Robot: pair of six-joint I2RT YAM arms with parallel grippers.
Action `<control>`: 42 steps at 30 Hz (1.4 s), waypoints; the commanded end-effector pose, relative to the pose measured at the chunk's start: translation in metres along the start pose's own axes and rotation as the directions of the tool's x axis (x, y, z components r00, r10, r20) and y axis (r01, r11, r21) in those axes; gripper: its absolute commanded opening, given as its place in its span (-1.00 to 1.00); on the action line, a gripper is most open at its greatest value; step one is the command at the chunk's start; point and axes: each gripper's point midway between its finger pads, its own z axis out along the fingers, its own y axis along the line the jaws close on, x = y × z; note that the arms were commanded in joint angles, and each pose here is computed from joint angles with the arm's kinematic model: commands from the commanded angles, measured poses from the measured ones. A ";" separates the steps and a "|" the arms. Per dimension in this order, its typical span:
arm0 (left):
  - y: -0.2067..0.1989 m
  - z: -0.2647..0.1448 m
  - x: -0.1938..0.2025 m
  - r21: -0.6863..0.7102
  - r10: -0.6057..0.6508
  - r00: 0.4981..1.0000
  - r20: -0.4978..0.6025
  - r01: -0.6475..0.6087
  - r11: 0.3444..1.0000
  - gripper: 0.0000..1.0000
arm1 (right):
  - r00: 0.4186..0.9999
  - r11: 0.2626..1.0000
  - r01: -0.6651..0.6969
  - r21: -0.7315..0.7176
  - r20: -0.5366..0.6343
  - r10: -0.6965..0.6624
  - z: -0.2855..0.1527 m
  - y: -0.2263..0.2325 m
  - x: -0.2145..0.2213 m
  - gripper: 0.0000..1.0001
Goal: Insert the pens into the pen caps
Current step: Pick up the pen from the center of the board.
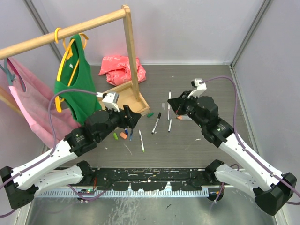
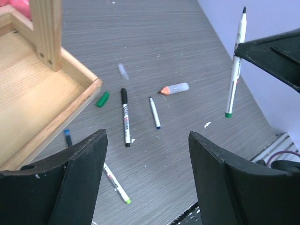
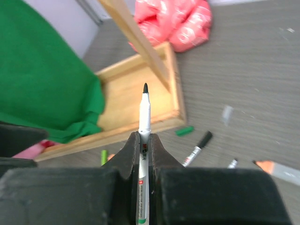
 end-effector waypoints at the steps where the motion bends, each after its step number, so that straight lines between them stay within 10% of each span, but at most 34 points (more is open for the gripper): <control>1: -0.037 -0.013 -0.046 0.155 -0.026 0.992 0.123 0.007 0.988 0.43 | 0.986 0.959 0.005 -0.283 0.163 0.043 -0.018 0.067 -0.064 -1.00; 21: -0.094 -0.045 -0.091 0.419 -0.078 0.976 0.203 -0.014 0.908 0.62 | 0.943 0.671 -0.029 -0.741 0.203 0.265 -0.066 0.147 -0.090 -1.00; 42: -0.123 -0.028 -0.091 0.519 -0.107 0.977 0.183 -0.004 0.855 0.52 | 0.954 0.602 -0.076 -0.795 0.119 0.276 -0.063 0.164 -0.069 -1.00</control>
